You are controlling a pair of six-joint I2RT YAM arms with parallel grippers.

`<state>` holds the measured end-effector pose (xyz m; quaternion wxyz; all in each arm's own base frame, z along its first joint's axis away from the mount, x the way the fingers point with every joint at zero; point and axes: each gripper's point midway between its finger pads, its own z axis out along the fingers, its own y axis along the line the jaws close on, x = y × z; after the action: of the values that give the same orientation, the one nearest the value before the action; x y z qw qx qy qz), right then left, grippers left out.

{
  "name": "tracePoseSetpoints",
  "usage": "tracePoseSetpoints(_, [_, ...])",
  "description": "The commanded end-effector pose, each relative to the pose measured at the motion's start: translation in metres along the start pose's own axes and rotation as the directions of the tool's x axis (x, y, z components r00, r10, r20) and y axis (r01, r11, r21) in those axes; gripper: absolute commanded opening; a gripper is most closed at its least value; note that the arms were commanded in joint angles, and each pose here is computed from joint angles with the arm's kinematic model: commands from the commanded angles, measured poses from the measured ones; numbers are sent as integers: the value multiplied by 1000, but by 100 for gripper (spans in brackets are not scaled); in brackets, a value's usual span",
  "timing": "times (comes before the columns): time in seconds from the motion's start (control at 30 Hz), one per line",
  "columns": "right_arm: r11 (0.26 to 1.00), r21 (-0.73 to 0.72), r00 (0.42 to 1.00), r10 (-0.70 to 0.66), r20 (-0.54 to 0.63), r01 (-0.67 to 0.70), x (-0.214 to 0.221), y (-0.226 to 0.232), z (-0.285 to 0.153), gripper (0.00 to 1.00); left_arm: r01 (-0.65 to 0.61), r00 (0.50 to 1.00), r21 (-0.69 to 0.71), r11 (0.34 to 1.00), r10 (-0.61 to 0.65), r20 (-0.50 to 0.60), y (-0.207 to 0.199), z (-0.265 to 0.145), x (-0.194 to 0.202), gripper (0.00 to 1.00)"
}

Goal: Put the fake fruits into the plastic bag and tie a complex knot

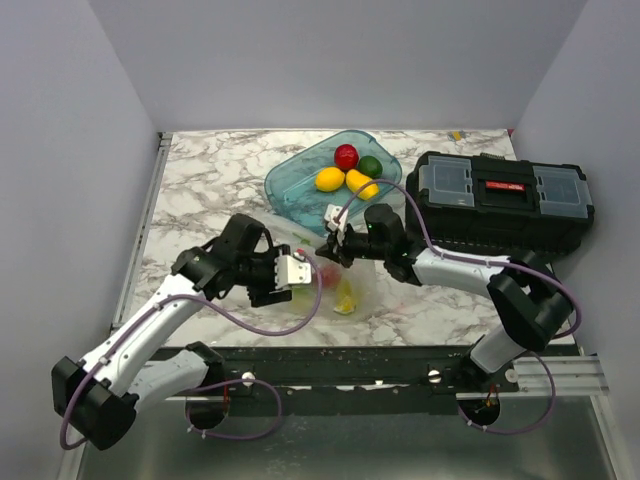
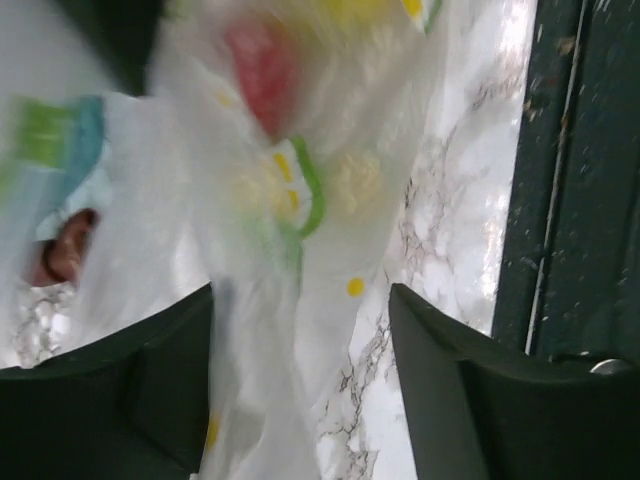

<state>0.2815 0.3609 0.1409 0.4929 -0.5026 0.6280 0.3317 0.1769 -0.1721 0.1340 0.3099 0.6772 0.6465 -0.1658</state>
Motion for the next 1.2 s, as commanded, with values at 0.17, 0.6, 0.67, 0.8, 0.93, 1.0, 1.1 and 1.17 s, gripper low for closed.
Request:
tracePoseSetpoints(0.17, [996,-19,995,-88,-44,87,22,8,-5,1,431,812,-133,893,-319,489,45,-141,-114,75])
tracePoseSetpoints(0.6, [992,47,993,-116,16,115,-8,-4,-8,1,893,438,-126,433,-768,468,88,-129,-42,82])
tracePoseSetpoints(0.67, [991,55,992,-123,20,122,-12,-7,-7,1,913,394,-91,397,-806,442,81,-118,-36,83])
tracePoseSetpoints(0.8, [986,57,987,-159,12,158,-11,-9,-7,1,931,360,-100,351,-835,417,75,-107,-22,82])
tracePoseSetpoints(0.93, [978,54,979,-201,-19,201,2,-9,-8,1,905,365,46,423,-828,425,65,-110,-50,46])
tracePoseSetpoints(1.0, [973,50,974,-221,-41,223,11,-9,-9,1,871,396,64,487,-773,496,67,-123,-68,32])
tracePoseSetpoints(1.1, [968,65,969,-239,-69,243,21,-11,-11,0,814,472,-7,580,-655,589,72,-146,-85,19])
tracePoseSetpoints(1.17, [962,57,962,-260,-88,265,28,-11,-12,1,768,541,-55,638,-601,589,71,-151,-87,6])
